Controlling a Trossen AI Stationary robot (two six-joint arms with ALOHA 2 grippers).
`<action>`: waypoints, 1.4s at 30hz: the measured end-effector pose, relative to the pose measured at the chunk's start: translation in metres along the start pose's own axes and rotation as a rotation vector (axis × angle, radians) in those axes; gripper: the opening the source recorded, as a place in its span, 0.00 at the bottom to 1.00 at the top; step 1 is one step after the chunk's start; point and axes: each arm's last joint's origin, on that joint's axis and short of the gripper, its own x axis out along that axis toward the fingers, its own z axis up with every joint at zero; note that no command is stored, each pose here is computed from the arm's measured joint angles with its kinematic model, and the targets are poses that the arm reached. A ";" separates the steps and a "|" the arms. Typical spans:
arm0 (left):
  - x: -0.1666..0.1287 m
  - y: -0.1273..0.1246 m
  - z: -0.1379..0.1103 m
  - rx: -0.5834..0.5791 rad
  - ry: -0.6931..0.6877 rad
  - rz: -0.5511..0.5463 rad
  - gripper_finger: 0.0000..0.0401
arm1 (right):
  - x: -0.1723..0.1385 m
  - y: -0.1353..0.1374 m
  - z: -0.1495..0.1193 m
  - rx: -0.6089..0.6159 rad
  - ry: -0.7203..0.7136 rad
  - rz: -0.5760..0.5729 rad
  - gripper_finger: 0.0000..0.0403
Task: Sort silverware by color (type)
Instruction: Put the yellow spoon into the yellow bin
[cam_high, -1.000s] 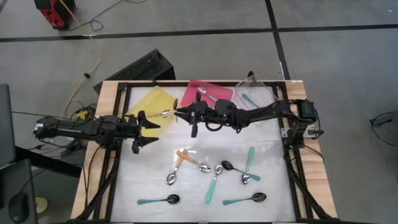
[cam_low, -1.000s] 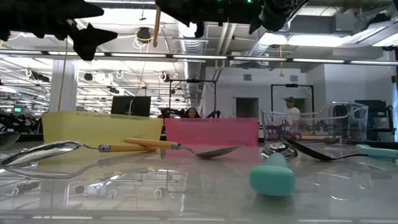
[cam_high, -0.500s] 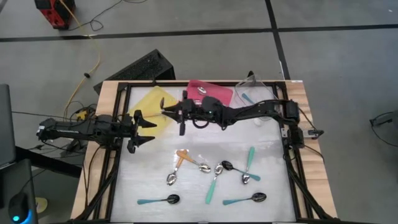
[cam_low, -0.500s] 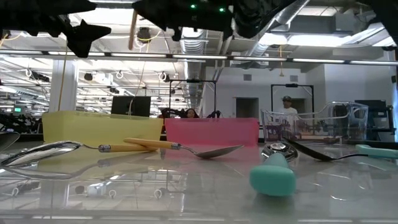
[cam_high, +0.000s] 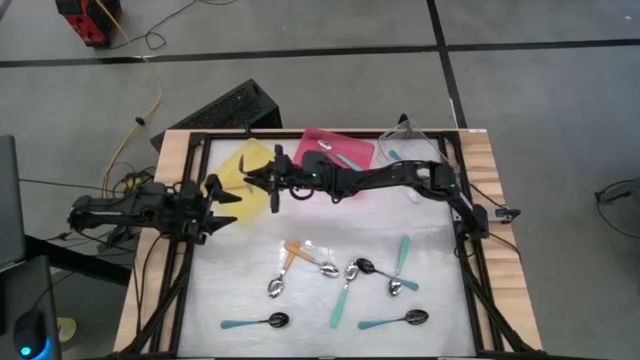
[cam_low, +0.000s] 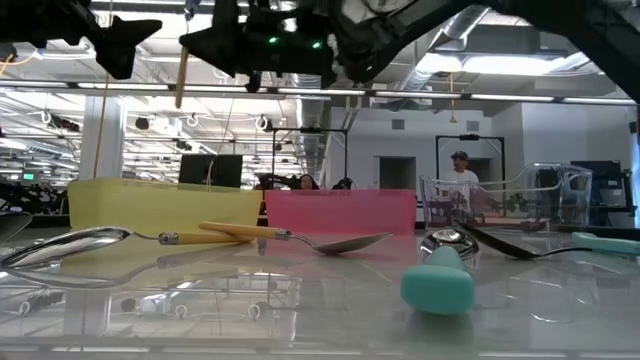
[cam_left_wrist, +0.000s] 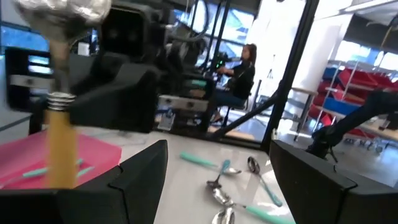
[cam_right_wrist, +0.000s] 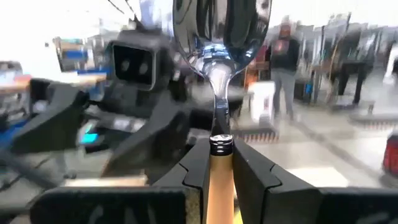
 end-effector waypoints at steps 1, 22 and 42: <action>-0.001 0.000 0.001 -0.002 -0.010 -0.003 0.67 | 0.003 -0.001 -0.003 -0.002 -0.007 -0.001 0.19; -0.008 0.000 0.002 -0.007 -0.038 -0.001 0.67 | 0.030 -0.039 -0.071 0.111 0.133 -0.132 0.19; -0.008 0.000 0.001 -0.007 -0.032 0.010 0.67 | 0.022 -0.049 -0.089 0.018 0.329 -0.389 0.19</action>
